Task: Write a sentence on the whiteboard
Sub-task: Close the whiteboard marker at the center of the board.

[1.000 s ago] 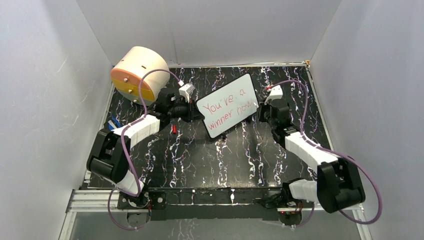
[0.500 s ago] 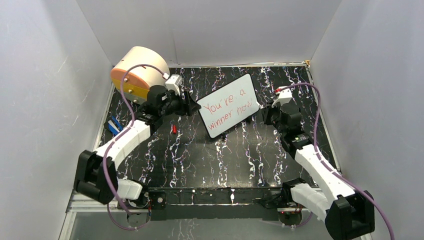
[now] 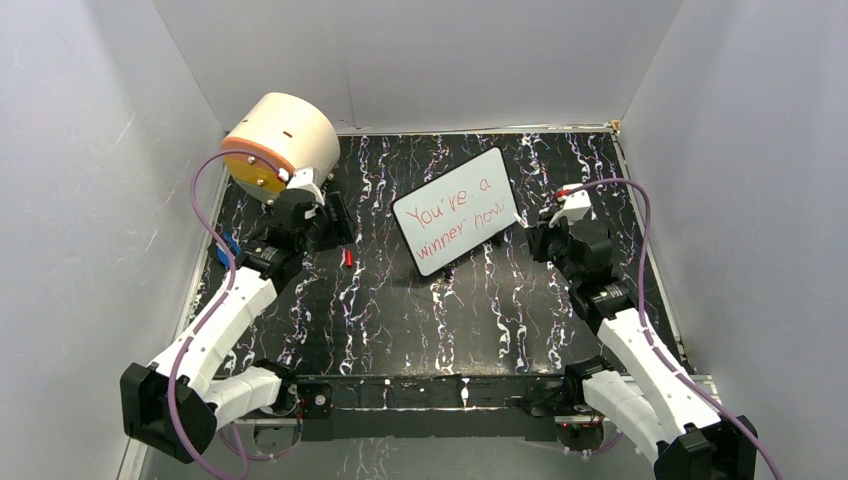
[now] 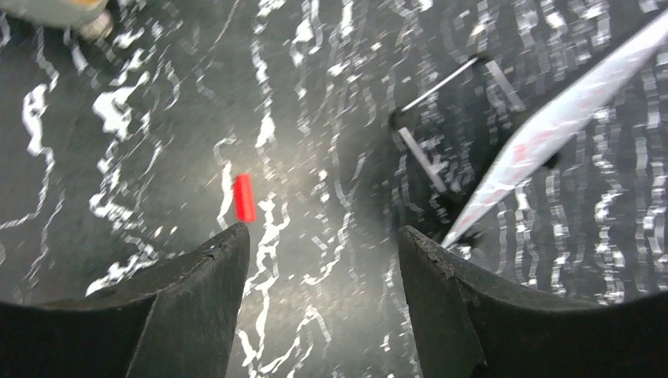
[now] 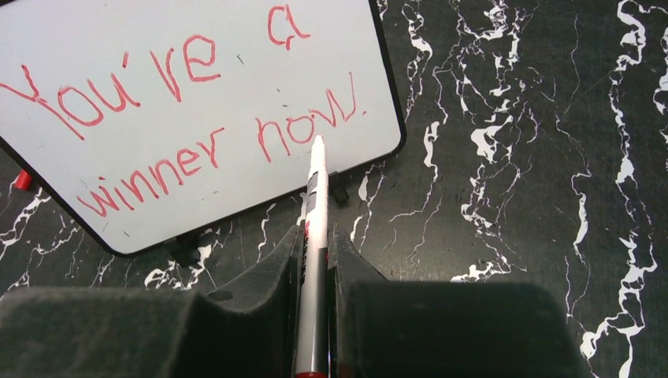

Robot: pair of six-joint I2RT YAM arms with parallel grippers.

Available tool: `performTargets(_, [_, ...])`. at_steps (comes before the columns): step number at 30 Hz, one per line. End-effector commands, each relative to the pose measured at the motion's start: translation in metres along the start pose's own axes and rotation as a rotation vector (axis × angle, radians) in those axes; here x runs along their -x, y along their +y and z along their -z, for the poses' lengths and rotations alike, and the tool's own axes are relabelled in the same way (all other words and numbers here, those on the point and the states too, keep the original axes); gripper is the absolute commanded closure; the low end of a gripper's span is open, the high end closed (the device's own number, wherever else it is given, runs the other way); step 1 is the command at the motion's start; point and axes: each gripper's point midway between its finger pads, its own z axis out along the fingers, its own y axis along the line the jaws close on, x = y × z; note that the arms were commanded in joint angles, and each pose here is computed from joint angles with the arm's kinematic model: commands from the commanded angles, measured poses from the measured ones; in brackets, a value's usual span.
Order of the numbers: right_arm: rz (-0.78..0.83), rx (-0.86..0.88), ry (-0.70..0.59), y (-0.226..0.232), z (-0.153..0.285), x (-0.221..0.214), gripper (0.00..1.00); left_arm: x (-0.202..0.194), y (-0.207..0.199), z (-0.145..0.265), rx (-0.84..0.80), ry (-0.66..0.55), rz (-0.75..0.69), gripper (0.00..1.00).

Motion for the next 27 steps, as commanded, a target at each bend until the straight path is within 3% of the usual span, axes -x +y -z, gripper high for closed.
performTargets(1, [-0.014,0.017,-0.044,0.003,0.005,0.008,1.0,-0.034,0.044,0.001,0.204,0.112,-0.011,0.36])
performTargets(15, [-0.024,0.018,-0.084,0.003,0.015,0.011,1.0,-0.082,0.068,-0.054,0.347,0.344,-0.084,0.64])
performTargets(27, [-0.028,0.028,-0.084,0.004,0.014,0.009,1.0,-0.094,0.063,-0.081,0.34,0.395,-0.111,0.7])
